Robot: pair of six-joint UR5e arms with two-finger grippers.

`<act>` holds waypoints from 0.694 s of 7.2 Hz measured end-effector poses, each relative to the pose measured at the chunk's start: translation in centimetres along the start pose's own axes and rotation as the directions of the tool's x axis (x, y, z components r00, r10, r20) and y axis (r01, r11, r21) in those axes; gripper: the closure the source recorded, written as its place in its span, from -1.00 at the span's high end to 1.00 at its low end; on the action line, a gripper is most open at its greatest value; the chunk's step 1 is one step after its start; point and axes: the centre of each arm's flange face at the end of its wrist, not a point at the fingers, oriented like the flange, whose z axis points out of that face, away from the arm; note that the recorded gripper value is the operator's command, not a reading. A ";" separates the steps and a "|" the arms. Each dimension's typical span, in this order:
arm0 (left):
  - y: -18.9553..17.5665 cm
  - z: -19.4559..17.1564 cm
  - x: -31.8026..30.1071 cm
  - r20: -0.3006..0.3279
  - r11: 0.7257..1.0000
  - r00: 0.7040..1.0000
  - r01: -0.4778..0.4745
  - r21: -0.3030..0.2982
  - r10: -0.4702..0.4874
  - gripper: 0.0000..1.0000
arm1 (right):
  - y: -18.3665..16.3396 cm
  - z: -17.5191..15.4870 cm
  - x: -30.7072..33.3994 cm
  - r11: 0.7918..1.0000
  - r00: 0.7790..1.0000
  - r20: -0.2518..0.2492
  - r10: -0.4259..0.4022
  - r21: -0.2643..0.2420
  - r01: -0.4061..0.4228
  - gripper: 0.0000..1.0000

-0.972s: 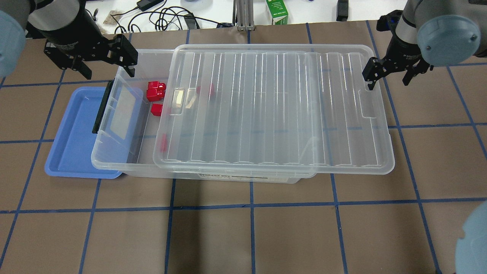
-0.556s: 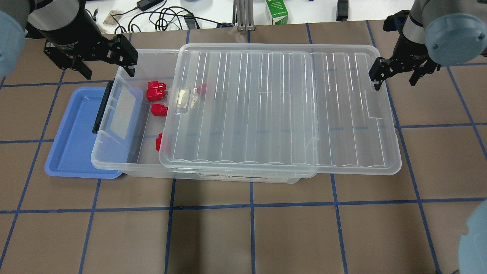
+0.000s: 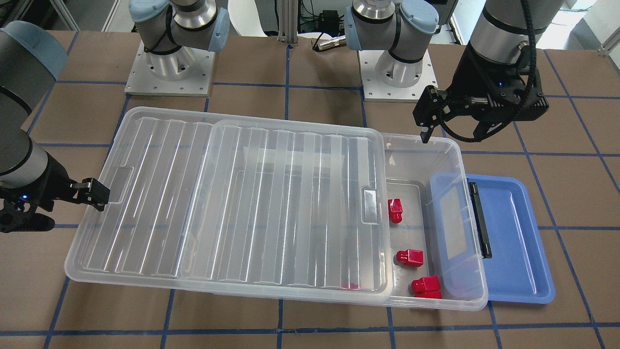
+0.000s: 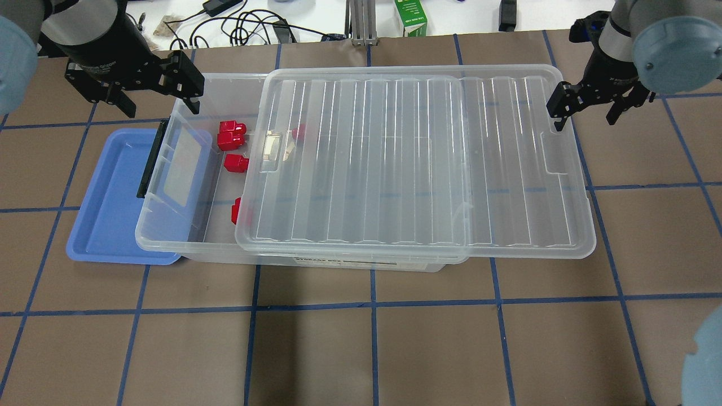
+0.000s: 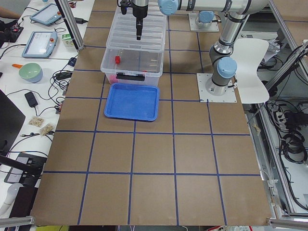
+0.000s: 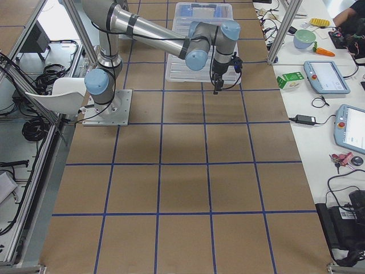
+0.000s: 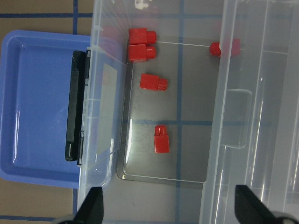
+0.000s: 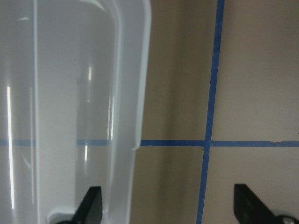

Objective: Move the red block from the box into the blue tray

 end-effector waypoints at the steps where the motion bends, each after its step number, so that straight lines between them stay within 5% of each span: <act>1: 0.0 0.0 0.0 0.000 1.000 1.000 0.000 0.000 0.000 1.00 | 0.0 -1.4 -0.2 1.000 1.000 0.018 0.003 0.011 -0.003 1.00; 5: -0.2 0.5 0.0 -0.003 1.000 1.000 -0.004 -0.009 0.004 1.00 | 2.3 -10.2 -0.1 1.000 1.000 0.019 0.012 0.008 -0.012 1.00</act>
